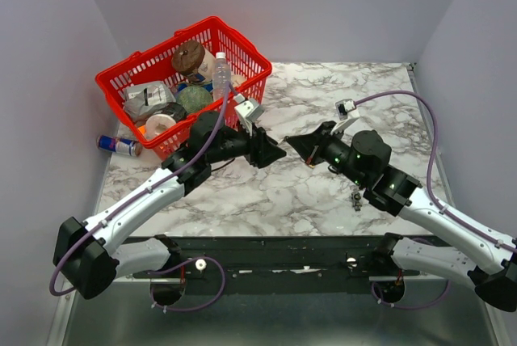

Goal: Unlock with the key

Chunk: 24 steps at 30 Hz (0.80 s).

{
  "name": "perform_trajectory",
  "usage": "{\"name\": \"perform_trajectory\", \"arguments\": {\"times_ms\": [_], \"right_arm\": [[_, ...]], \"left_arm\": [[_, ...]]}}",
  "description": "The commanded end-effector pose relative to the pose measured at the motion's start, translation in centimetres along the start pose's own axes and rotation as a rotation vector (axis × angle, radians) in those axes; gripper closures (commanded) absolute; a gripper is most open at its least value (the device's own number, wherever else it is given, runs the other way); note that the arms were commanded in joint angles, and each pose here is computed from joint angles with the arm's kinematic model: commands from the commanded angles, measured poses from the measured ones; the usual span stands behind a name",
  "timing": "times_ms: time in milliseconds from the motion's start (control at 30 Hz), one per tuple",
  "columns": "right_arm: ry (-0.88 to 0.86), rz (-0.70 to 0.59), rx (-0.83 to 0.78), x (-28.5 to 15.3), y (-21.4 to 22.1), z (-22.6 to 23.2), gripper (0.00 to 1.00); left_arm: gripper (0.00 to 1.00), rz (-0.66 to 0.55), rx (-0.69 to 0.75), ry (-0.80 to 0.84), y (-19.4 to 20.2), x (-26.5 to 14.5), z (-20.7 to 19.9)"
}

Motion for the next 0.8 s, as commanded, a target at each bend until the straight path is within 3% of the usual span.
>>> {"name": "perform_trajectory", "arguments": {"times_ms": [0, 600, 733, 767], "right_arm": [[0.01, -0.021, 0.01, 0.1, -0.3, 0.0, 0.99], [0.017, 0.023, -0.001, 0.7, 0.8, -0.4, 0.99], [0.016, 0.03, -0.004, 0.8, 1.0, -0.4, 0.99], [0.02, 0.032, -0.006, 0.9, 1.1, -0.6, 0.99]], "left_arm": [[0.43, -0.018, 0.017, 0.032, -1.1, 0.1, -0.7], [0.42, -0.067, 0.028, 0.049, -1.8, -0.4, -1.3], [0.58, -0.067, 0.029, 0.052, -1.8, -0.4, -1.3], [0.68, -0.064, 0.029, 0.05, -1.7, -0.4, -1.2]]}}
Point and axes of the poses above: each gripper's point midway between its finger pads, its own x axis out along the fingers, its own z axis along the line the jaws close on, y = z × x, the point moved 3 cm from there along -x, back along the fingers, and after that the axes turned 13 degrees about x, right-handed, at the moved point
